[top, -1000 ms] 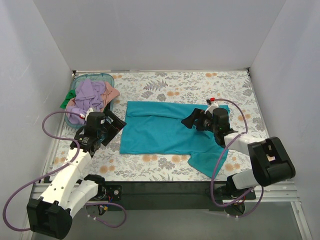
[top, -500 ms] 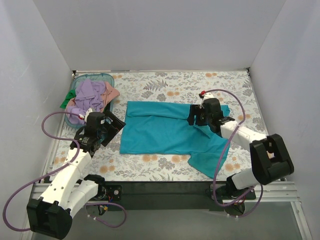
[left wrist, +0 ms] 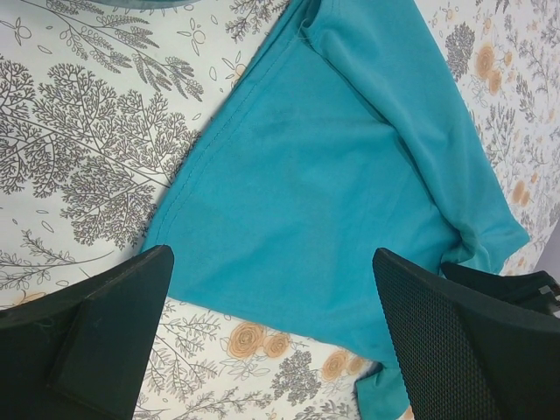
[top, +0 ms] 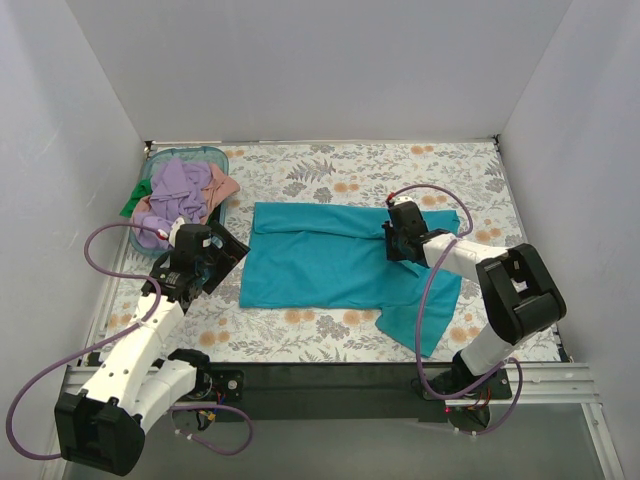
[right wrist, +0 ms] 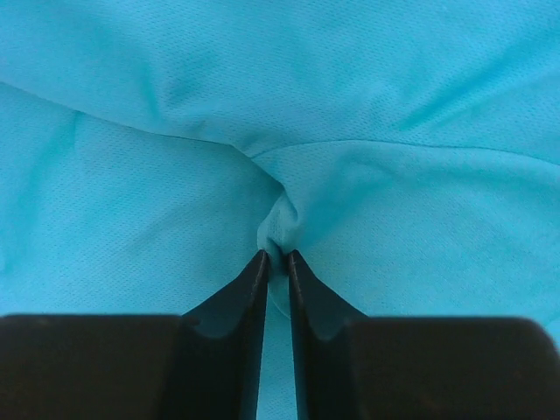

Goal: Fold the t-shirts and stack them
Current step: Fold the tshirt

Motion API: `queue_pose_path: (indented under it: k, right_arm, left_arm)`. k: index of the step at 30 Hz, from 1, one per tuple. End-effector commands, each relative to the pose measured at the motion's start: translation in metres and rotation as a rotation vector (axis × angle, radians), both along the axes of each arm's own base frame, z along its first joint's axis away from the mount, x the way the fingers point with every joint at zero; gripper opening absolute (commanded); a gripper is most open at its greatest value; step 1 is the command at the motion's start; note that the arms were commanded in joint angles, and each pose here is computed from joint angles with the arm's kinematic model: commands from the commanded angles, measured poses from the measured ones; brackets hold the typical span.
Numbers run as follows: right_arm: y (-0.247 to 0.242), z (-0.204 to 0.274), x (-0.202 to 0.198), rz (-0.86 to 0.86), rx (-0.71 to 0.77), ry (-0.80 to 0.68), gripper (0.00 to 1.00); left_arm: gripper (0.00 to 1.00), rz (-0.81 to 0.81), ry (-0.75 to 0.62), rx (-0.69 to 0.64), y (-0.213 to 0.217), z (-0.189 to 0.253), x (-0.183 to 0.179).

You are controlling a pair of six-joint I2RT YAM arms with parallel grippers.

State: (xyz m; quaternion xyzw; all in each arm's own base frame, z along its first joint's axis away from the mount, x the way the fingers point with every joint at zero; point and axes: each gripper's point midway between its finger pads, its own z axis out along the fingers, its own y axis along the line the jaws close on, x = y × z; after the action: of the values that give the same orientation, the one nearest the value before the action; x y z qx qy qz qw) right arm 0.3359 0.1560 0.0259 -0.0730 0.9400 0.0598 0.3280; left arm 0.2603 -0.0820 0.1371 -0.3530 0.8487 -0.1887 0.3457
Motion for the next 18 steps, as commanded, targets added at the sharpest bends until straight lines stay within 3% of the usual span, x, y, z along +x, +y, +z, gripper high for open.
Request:
queue_pose_path:
  k: [1,8,12,18]
  right_arm:
    - [-0.001,0.013,0.009,-0.035,-0.021,-0.037,0.19]
    - [0.014,0.038,-0.004,0.034,0.054,-0.036,0.13]
    - [0.027,0.031,-0.029,0.106,0.125,0.060,0.13]
    - [0.019,0.021,-0.040,0.096,0.097,0.099,0.20]
  left_arm:
    - [0.98,0.022,-0.011,0.013,0.004,0.006,0.001]
    - [0.98,0.020,0.003,0.013,0.004,0.003,0.000]
    - [0.98,0.020,0.016,0.013,0.003,0.001,0.001]
    - [0.98,0.020,0.049,0.017,0.003,-0.004,-0.001]
